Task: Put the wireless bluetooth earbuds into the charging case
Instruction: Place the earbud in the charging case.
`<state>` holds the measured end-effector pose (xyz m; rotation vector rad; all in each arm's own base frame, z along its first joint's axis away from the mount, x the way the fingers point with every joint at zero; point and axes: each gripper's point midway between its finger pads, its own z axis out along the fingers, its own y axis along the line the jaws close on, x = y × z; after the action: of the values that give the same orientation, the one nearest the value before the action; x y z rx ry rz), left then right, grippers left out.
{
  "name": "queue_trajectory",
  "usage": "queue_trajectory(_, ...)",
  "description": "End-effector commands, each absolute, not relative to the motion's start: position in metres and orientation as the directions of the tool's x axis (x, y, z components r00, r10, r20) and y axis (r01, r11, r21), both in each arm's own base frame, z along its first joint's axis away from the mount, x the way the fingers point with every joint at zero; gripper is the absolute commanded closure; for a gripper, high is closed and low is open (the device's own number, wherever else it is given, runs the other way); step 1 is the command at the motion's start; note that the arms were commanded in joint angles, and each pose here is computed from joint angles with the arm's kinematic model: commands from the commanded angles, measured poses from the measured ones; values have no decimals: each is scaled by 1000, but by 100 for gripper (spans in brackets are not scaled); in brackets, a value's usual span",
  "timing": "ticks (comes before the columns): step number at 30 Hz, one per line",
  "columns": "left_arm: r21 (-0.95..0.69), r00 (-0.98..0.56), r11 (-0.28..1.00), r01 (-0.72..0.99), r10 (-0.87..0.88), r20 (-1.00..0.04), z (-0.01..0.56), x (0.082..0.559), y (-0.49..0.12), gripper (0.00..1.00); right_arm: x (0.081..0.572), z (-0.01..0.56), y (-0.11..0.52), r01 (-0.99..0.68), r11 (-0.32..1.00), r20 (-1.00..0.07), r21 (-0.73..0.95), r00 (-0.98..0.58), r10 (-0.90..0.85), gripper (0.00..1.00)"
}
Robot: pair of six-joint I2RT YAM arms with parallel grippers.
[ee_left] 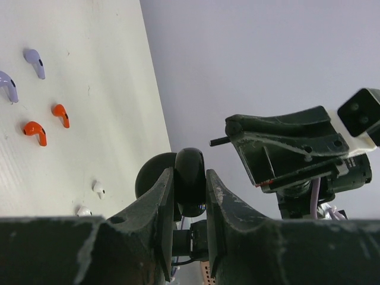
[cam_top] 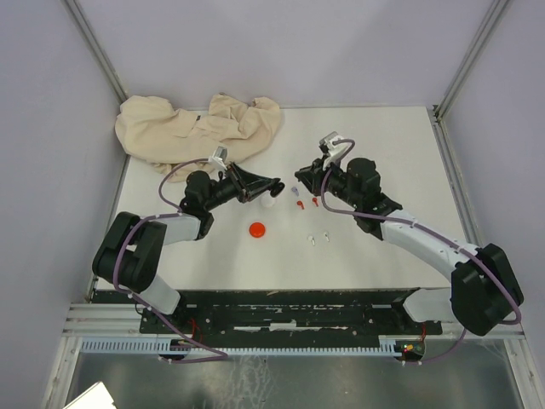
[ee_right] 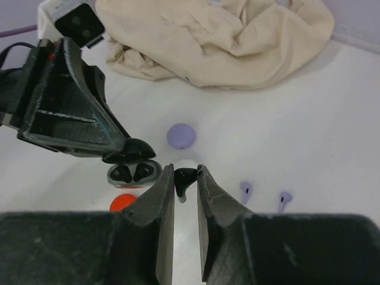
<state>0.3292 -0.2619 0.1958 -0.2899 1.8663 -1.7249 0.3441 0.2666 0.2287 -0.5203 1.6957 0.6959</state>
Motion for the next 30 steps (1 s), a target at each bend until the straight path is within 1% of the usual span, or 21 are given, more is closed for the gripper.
queue_trajectory(1,-966,-809,86,245,-531,-252,214,328,-268,97,338,272,290,-745,667,-997,8,43,60,99)
queue_trajectory(10,-970,-806,66,232,-545,-230,213,328,-268,97,322,267,315,-787,607,-985,-114,169,33,99)
queue_trajectory(30,-969,-809,41,242,-543,-225,220,326,-268,97,324,239,322,-785,602,-987,-146,157,-36,99)
